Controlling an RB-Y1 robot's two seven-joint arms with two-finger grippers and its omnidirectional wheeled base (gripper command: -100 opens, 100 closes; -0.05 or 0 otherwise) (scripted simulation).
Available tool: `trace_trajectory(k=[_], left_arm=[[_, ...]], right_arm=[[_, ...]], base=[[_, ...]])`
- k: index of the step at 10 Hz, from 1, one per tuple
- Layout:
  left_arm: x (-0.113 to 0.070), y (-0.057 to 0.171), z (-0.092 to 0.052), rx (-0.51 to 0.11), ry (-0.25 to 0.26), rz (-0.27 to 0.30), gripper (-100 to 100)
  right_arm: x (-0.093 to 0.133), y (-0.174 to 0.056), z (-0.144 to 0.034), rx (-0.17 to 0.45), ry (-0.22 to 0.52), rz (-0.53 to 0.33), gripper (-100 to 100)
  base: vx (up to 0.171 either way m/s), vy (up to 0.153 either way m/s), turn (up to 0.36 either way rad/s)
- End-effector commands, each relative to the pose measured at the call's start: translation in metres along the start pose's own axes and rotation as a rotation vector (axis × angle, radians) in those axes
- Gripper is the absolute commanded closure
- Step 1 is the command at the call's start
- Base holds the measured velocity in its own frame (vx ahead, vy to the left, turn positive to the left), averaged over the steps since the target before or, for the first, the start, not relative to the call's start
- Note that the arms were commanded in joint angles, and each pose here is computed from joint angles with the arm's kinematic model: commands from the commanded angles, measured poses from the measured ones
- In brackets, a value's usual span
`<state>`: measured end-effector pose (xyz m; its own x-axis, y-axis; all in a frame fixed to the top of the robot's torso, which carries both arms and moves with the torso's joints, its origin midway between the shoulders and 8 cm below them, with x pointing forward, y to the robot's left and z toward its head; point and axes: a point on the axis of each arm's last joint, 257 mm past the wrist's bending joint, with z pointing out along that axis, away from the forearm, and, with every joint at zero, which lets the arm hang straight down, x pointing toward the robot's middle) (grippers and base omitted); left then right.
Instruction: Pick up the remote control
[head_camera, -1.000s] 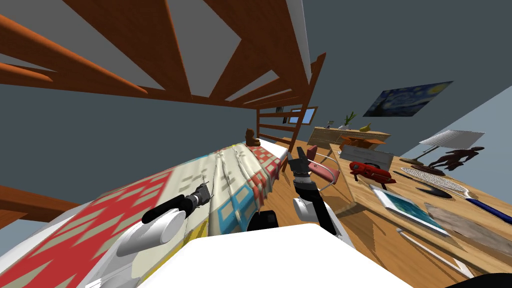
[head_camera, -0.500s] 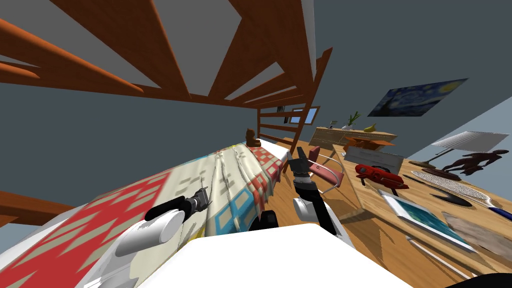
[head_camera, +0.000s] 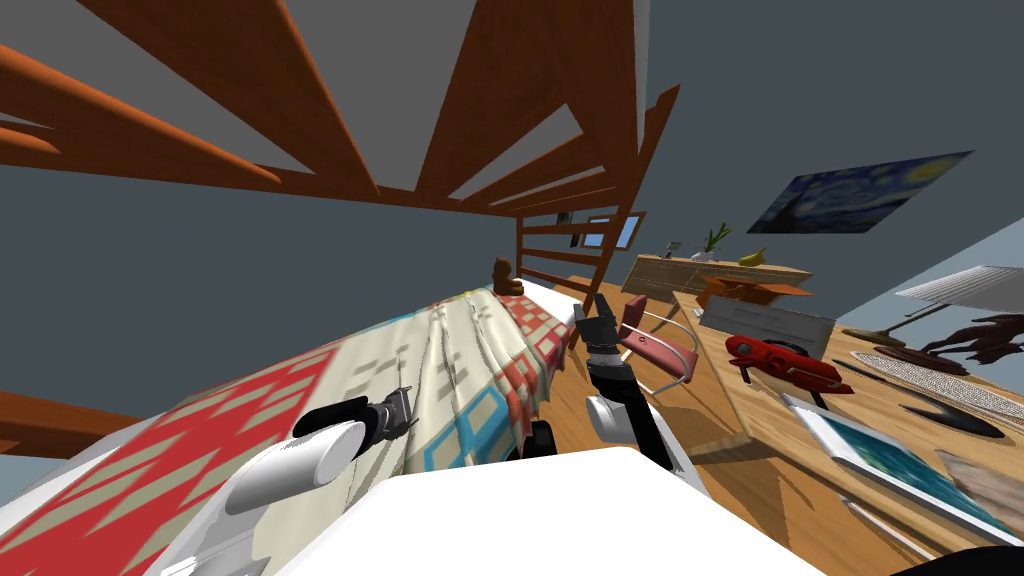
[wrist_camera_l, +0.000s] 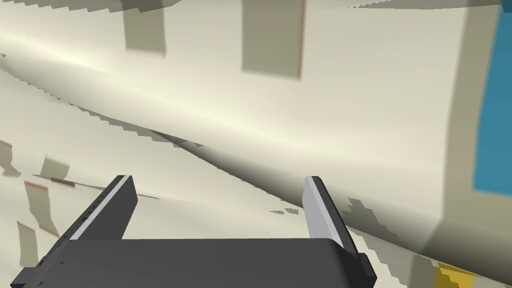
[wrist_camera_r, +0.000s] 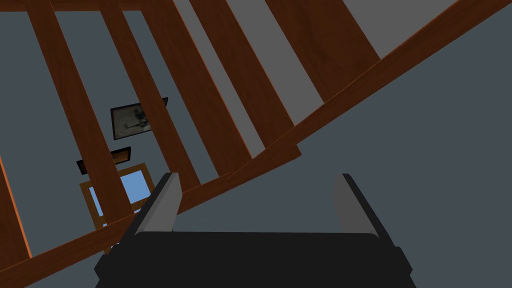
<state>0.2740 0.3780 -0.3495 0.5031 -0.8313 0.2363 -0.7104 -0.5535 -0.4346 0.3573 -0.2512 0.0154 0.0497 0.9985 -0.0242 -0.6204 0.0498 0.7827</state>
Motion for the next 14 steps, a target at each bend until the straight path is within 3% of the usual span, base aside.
trace_trajectory(k=[1,14], left_arm=[[-0.013,0.012,0.001,-0.054,-0.03,-0.019,-100],[-0.084,0.093,-0.014,-0.405,-0.236,-0.114,-100]], right_arm=[[0.0,0.0,0.0,0.0,0.0,0.0,0],[0.0,0.0,0.0,0.0,0.0,0.0,0]], base=[[0.069,-0.017,0.033],[0.079,-0.004,0.024]])
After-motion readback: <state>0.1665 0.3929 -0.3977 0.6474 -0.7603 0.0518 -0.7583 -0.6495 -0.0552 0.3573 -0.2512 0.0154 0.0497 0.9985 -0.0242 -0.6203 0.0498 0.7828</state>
